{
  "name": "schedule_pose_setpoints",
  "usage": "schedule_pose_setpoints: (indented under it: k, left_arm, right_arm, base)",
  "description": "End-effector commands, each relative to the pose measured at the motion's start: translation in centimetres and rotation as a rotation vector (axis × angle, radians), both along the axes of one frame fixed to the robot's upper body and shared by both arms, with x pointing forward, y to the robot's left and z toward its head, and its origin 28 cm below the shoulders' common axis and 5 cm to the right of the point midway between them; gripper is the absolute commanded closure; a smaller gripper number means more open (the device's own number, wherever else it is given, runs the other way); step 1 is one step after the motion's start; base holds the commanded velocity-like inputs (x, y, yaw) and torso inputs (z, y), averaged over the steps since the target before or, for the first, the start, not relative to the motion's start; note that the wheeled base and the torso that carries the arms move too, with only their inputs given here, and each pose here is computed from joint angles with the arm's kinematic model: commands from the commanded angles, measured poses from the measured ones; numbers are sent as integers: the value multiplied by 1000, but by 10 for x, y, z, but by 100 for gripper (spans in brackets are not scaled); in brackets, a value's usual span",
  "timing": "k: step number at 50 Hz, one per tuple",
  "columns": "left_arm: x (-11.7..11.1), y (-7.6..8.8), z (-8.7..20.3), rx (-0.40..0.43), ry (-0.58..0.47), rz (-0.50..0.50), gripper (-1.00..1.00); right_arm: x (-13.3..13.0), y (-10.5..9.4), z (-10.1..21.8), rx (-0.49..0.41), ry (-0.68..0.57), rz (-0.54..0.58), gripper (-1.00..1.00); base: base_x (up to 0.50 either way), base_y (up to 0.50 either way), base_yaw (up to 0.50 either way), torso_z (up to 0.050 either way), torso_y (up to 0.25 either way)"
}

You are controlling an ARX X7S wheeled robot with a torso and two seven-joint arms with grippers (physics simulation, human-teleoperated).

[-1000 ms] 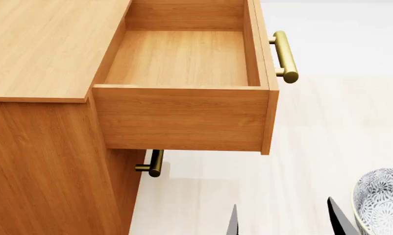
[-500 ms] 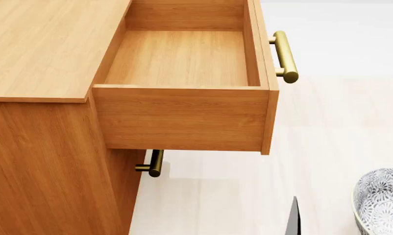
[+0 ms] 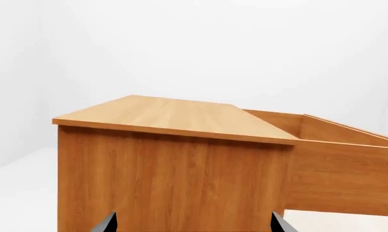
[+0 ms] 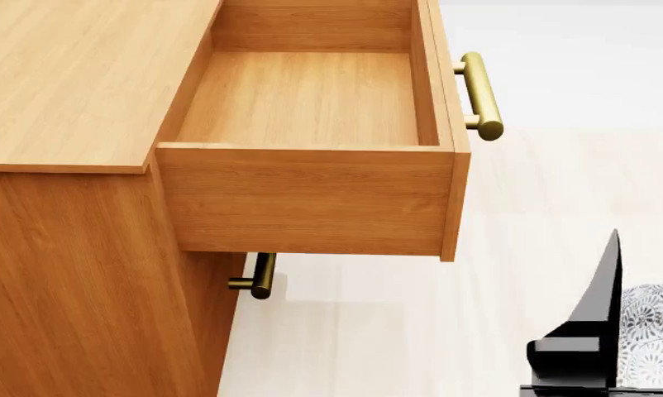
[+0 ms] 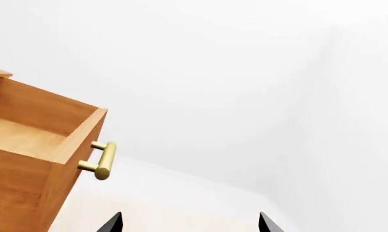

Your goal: Put the bowl on top of the cabinet.

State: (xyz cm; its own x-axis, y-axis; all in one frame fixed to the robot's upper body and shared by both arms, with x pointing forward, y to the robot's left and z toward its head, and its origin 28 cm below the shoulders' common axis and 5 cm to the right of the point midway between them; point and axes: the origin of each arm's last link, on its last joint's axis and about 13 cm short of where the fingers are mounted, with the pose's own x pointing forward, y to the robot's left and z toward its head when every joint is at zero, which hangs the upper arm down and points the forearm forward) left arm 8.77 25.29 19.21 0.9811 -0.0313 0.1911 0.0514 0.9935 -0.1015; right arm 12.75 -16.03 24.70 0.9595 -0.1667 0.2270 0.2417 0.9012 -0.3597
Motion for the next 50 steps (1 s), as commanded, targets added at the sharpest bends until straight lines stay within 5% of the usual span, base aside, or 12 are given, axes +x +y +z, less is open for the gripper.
schedule_pose_setpoints:
  k: [1, 9, 29, 47, 50]
  left_arm:
    - [0, 1, -2, -1, 4, 4, -100]
    - [1, 3, -5, -2, 9, 9, -100]
    - [-1, 1, -2, 22, 30, 35, -100]
    - [12, 3, 2, 36, 37, 63, -100]
    - [13, 3, 1, 35, 42, 69, -100]
  right_arm:
    - [-19, -9, 44, -41, 41, -33, -100]
    - [-24, -11, 39, -92, 119, -101, -100]
    - [12, -70, 76, -54, 284, -132, -100]
    - [71, -75, 100, 63, 344, -55, -100]
    - [97, -72, 96, 78, 377, -29, -100]
  base:
    - [0, 0, 0, 0, 0]
    - [0, 0, 0, 0, 0]
    - [0, 0, 0, 0, 0]
    - [0, 0, 0, 0, 0]
    - [0, 0, 0, 0, 0]
